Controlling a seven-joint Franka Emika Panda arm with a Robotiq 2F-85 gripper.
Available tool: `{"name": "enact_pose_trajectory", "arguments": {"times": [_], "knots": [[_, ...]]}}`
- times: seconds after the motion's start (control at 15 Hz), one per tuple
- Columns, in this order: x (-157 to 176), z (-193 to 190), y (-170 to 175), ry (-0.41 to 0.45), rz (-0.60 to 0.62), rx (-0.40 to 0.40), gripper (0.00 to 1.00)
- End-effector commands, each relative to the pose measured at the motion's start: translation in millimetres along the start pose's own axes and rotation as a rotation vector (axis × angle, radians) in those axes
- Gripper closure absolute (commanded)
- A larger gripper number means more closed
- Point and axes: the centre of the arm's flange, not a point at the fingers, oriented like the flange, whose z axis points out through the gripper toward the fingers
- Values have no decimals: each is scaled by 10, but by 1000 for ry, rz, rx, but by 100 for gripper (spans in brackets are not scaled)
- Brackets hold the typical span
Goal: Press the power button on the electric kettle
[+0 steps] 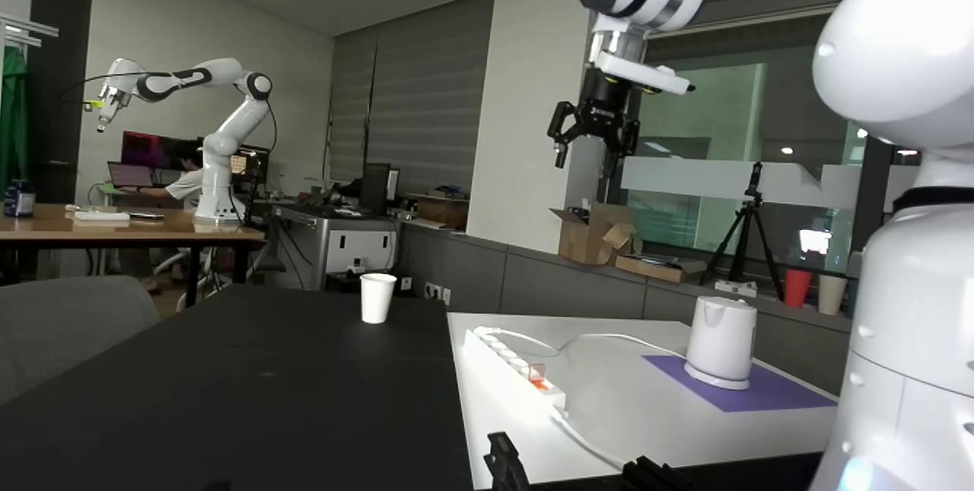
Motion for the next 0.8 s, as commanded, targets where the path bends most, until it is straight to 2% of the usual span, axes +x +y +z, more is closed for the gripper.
{"name": "enact_pose_trajectory", "arguments": {"times": [0.0, 0.2, 0.33, 0.4, 0.53, 0.73], "knots": [[189, -52, 925, 44, 128, -39, 0], [261, -59, 1714, 62, 234, -74, 0], [281, -71, 2124, 61, 344, -34, 0], [61, -57, 1866, 63, 284, -59, 0], [55, -18, 1998, 55, 295, -58, 0], [81, -12, 1876, 54, 271, -57, 0]]}}
